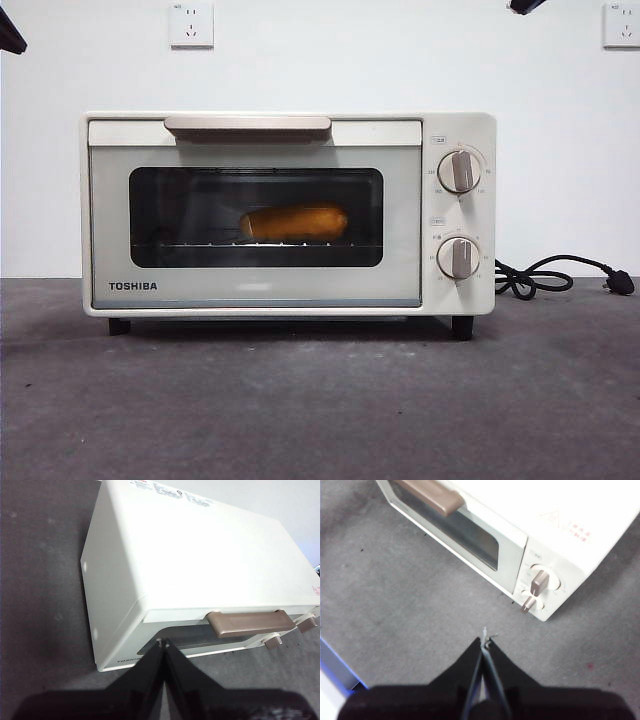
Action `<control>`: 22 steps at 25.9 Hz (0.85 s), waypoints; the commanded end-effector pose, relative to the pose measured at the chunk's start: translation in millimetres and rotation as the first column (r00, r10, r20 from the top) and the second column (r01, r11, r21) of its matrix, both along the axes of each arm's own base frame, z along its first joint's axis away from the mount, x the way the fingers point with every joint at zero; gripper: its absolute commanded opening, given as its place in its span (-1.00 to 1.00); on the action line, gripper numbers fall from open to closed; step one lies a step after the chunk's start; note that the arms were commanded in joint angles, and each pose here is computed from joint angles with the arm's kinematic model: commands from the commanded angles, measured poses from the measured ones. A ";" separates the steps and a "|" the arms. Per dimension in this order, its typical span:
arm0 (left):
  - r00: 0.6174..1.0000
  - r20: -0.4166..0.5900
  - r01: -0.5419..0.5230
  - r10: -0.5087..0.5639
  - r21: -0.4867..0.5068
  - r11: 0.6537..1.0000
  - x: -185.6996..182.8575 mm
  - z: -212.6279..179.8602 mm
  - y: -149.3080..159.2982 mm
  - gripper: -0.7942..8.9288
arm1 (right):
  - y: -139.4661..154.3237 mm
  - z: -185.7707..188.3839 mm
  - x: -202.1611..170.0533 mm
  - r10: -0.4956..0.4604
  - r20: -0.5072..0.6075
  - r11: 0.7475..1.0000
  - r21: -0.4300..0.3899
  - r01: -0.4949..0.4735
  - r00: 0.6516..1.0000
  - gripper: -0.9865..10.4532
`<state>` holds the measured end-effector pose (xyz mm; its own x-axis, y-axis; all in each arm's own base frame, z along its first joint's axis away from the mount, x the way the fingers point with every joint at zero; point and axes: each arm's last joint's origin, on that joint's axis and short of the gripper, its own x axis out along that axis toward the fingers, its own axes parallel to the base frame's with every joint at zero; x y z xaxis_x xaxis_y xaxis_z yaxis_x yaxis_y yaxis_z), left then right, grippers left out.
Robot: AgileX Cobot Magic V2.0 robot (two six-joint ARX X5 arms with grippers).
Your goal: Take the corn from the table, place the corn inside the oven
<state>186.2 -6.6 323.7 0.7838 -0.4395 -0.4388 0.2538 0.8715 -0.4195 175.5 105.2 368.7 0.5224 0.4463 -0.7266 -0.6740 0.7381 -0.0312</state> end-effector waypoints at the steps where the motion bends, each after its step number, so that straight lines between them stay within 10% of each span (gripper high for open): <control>1: 1.000 0.005 0.004 -0.004 -0.011 1.000 -3.4 1.4 -2.2 -0.85 | 0.5 -0.1 2.2 -0.012 0.019 1.000 -0.011 0.012 1.000 -0.85; 22: 1.000 0.017 -0.018 0.017 0.007 1.000 -5.4 3.1 -4.2 -0.85 | -1.6 -0.3 3.5 -0.070 0.051 0.995 -0.064 0.073 0.996 -0.85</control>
